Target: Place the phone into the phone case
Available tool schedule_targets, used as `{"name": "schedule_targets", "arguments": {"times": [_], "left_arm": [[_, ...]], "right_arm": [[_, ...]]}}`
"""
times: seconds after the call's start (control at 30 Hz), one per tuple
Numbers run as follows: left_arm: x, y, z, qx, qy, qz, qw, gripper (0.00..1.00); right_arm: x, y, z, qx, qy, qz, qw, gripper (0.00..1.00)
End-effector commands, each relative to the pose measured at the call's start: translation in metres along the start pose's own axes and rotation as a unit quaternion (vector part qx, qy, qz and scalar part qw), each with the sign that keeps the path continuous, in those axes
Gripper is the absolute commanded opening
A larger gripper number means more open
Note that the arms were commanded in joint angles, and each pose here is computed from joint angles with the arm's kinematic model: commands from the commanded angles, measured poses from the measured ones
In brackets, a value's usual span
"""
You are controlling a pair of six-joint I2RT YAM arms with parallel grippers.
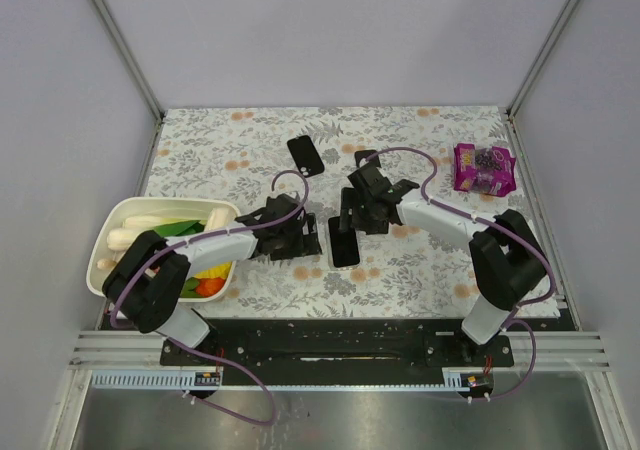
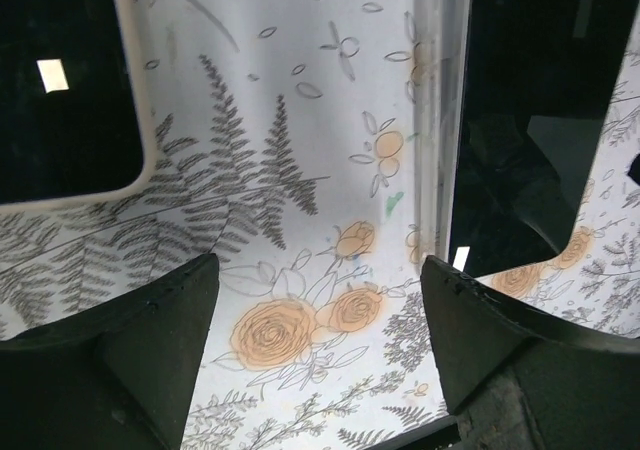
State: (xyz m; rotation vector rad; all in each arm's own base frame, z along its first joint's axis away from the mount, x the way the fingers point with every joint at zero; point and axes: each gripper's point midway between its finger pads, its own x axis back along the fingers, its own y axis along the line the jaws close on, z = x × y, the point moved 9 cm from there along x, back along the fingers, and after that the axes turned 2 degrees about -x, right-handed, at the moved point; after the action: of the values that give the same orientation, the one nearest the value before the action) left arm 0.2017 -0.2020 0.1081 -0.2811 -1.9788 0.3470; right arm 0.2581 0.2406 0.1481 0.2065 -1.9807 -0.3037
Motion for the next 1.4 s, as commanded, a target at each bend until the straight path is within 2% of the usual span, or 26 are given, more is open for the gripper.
{"name": "schedule_targets", "arguments": {"times": [0.0, 0.07, 0.13, 0.33, 0.53, 0.7, 0.9, 1.23, 1.37], "left_arm": [[-0.005, -0.023, -0.014, 0.001, -0.009, 0.052, 0.999, 0.84], [-0.008, -0.029, -0.016, 0.005, -0.007, 0.064, 0.998, 0.82], [-0.011, -0.034, -0.018, 0.007, -0.003, 0.074, 0.997, 0.81], [-0.022, -0.043, -0.022, 0.014, 0.006, 0.086, 0.996, 0.76], [-0.03, -0.047, -0.024, 0.018, 0.014, 0.089, 0.996, 0.62], [-0.031, -0.049, -0.023, 0.017, 0.015, 0.089, 0.996, 0.54], [-0.031, -0.048, -0.02, 0.014, 0.018, 0.093, 0.995, 0.48], [-0.031, -0.049, -0.017, 0.007, 0.023, 0.095, 0.995, 0.45], [-0.032, -0.043, -0.015, 0.005, 0.024, 0.07, 0.997, 0.45]], "right_arm": [[0.002, -0.008, 0.001, 0.009, -0.013, -0.023, 1.0, 0.74], [-0.004, -0.012, 0.006, 0.011, -0.007, -0.023, 1.0, 0.64], [-0.006, -0.015, 0.009, 0.013, -0.005, -0.025, 1.0, 0.59], [-0.014, -0.014, 0.013, 0.023, 0.011, -0.036, 0.999, 0.49], [-0.02, -0.012, 0.014, 0.025, 0.021, -0.04, 0.999, 0.39], [-0.023, -0.008, 0.013, 0.02, 0.033, -0.05, 0.998, 0.31], [-0.023, -0.005, 0.013, 0.012, 0.035, -0.057, 0.998, 0.29], [-0.026, -0.006, 0.02, 0.012, 0.038, -0.047, 0.998, 0.27], [-0.012, -0.011, 0.016, 0.009, 0.006, -0.037, 0.999, 0.42]]}}
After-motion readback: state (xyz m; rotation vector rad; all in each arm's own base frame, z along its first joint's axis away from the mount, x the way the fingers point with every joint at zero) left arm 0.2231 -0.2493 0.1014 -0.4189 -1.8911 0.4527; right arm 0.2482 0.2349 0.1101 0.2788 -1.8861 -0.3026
